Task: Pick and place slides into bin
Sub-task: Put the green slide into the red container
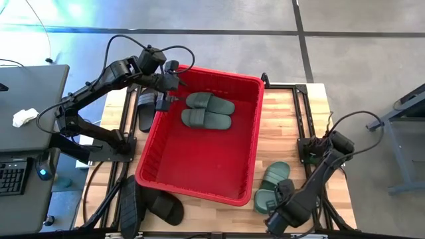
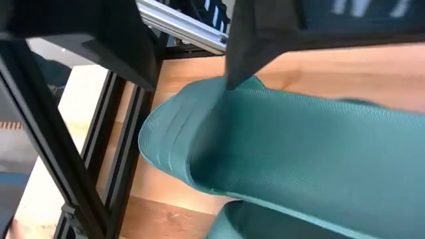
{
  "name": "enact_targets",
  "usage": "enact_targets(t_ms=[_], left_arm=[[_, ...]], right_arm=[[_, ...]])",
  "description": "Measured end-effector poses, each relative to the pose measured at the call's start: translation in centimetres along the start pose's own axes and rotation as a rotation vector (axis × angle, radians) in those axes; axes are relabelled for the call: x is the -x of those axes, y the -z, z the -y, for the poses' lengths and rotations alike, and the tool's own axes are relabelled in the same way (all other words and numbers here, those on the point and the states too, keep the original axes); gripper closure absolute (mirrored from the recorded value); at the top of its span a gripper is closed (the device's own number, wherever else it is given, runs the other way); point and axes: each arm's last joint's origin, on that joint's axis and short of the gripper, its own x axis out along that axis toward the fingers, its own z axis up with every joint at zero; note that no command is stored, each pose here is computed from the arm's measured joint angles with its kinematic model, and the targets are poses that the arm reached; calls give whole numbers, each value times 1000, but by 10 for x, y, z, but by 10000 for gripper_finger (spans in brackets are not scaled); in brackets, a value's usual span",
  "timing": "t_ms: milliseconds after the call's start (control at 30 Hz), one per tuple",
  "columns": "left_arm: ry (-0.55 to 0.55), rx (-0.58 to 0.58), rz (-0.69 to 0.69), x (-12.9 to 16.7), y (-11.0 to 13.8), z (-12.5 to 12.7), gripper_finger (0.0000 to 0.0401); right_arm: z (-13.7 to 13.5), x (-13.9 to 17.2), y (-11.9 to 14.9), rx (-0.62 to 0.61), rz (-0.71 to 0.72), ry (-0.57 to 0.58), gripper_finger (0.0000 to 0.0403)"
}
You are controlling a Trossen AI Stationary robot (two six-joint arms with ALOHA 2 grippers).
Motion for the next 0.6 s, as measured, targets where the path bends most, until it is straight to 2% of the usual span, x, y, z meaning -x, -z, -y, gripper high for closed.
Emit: enact_targets(t_ms=[100,200,600], left_arm=[[0,-6,0,0,0,0,169],[0,-6,0,0,0,0,169],[2,-6,2,0,0,0,169]], right_arm=[[-10,-8,-1,-29,10,28,204],[-19,-14,-2,-50,29,46,196],[-34,-42,9,-68,41,157,214]])
